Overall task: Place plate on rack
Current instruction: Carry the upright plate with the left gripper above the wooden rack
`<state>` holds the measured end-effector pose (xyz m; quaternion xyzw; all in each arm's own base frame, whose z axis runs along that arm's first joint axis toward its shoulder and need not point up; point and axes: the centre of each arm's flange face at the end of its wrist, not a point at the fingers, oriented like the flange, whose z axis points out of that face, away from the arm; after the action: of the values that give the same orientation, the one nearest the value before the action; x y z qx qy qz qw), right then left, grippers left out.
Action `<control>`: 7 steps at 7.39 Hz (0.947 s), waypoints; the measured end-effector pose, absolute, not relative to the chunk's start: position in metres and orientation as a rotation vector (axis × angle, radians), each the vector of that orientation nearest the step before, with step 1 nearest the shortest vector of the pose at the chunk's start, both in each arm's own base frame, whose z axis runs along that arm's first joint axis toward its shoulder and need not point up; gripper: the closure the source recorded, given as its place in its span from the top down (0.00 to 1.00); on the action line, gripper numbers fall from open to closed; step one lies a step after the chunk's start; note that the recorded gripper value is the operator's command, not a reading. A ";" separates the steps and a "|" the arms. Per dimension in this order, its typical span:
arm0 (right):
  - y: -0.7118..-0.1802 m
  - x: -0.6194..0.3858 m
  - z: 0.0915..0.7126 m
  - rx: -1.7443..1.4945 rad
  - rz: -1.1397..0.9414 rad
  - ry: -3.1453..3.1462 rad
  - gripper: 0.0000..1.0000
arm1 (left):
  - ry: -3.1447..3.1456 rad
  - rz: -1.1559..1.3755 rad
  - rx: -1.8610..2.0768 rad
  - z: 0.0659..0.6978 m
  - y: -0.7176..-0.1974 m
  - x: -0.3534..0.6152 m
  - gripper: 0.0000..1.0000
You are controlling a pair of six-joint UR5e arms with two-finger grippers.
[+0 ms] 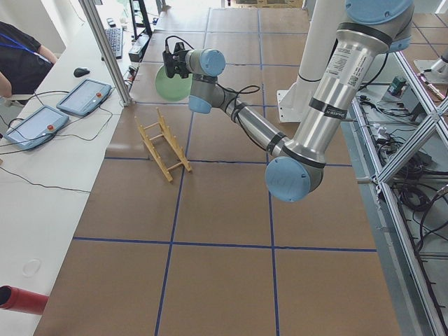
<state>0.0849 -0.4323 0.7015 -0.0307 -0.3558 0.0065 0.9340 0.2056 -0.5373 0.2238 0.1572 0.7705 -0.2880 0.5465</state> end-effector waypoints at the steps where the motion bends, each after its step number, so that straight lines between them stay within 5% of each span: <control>1: -0.432 0.085 0.701 -0.063 0.013 -0.728 1.00 | 1.837 -0.713 0.389 0.236 -0.553 0.203 0.00; 7: -0.432 0.085 0.701 -0.063 0.012 -0.728 1.00 | 1.876 -0.822 0.459 0.281 -0.624 0.223 0.00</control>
<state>0.0845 -0.4324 0.7014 -0.0309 -0.3558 0.0060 0.9340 0.2231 -0.6245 0.2807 0.1895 0.7751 -0.3396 0.4980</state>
